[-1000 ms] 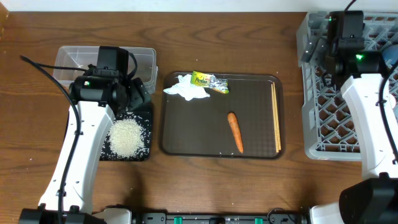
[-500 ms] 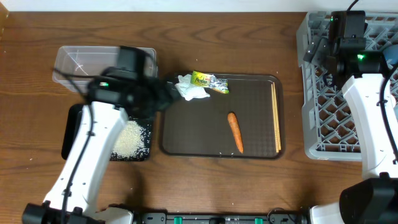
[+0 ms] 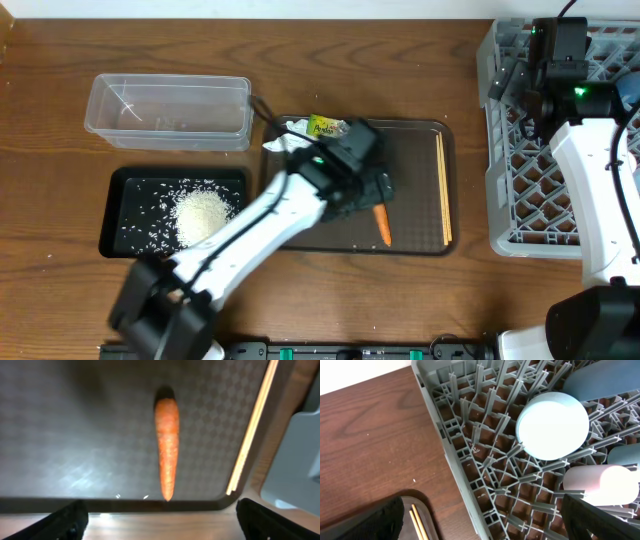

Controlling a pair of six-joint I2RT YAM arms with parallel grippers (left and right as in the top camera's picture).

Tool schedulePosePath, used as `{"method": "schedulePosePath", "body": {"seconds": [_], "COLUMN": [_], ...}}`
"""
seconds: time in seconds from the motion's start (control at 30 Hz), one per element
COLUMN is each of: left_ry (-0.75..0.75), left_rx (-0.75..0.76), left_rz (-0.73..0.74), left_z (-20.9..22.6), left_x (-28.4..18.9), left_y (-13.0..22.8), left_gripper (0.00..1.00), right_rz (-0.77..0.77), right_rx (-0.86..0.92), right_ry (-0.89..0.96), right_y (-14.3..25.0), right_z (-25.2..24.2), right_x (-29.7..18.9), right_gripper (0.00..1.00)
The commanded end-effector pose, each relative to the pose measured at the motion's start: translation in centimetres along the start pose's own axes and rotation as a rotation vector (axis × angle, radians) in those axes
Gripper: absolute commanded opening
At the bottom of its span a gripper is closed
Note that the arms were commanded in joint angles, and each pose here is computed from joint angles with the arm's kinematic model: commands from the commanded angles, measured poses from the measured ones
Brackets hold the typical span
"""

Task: Sort waste into correct bins and load items into the dishwasher rack
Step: 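Move the left gripper over the orange carrot on the middle tray, then grasp the orange carrot with the left gripper and lift it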

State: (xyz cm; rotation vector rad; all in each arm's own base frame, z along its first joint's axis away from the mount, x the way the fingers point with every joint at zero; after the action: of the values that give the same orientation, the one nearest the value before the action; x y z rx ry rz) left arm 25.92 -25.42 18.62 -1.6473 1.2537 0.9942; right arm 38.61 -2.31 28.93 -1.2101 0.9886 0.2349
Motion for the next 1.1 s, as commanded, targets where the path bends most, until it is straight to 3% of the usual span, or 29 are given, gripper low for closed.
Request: {"method": "schedulePosePath", "body": {"seconds": [0.0, 0.2, 0.47, 0.77, 1.07], "left_ry": [-0.066, -0.126, -0.253, -0.189, -0.247], "left_rx": [-0.050, -0.078, -0.045, 0.090, 0.134], "left_rz": [0.010, 0.006, -0.149, -0.207, -0.258], "left_z": [-0.5, -0.4, 0.8, -1.0, -0.7], "left_x": [3.1, 7.0, 8.2, 9.2, 9.4], "left_y": [1.0, 1.2, -0.3, -0.6, -0.7], "left_gripper": [0.94, 0.91, 0.90, 0.90, 0.89], "right_rz": [0.002, 0.002, 0.002, 0.002, 0.002], "right_rx": [-0.016, -0.016, -0.016, -0.016, -0.016], "right_ry": [0.022, 0.022, 0.022, 0.022, 0.022], "right_y": [0.1, 0.1, 0.1, 0.1, 0.1], "right_z": [-0.2, -0.3, -0.3, -0.3, -0.3], "right_x": [0.3, 0.3, 0.3, 0.3, 0.3], "right_gripper": [0.99, 0.99, 0.99, 0.99, 0.99]}}
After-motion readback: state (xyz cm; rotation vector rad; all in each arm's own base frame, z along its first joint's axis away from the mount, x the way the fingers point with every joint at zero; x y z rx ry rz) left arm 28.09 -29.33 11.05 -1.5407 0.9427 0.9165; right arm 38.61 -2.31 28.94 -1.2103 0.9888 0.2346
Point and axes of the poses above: each gripper's point midway between its finger pads, its own x axis out along the fingers, its own z axis along the line the jaws close on, y = z × x, the point moved 8 cm from there along -x, back along the fingers, and after that the axes turned 5 degrees about x, right-handed, at the moved point
